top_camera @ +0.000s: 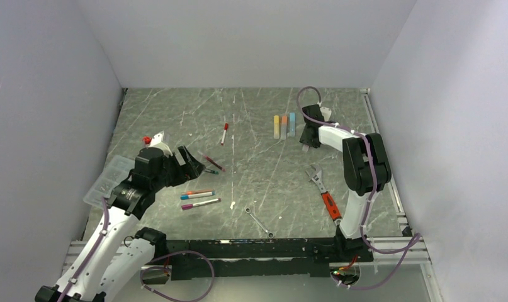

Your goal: Open the pen caps

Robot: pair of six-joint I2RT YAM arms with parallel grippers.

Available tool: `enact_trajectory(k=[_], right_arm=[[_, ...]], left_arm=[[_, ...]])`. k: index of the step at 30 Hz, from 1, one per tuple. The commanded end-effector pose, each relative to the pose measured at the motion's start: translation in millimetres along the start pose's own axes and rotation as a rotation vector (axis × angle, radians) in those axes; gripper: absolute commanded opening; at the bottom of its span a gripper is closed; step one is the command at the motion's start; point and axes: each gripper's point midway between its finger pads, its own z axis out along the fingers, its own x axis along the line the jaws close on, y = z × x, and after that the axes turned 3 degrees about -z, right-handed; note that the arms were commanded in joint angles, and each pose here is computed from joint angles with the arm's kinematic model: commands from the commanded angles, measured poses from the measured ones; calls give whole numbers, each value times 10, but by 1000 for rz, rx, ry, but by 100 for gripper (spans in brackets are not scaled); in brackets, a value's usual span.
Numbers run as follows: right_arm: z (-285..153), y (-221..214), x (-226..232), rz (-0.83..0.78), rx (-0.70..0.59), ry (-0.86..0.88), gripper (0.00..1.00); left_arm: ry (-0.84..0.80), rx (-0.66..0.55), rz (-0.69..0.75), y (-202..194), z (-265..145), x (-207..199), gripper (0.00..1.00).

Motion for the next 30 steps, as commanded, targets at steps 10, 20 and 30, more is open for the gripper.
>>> enact_trajectory(k=[10,20,30], right_arm=[[-1405,415,352,34,-287,307,0],[-3174,-605,966,-185,-435,928,0],[-3336,-1195,1030,-199,-398,1066,0]], left_arm=[[-125,-117,-23,294,-36,-317,95],[-525,-210,-132,442,-152,-946,99],[-803,49,33,56,-117,-1632,94]])
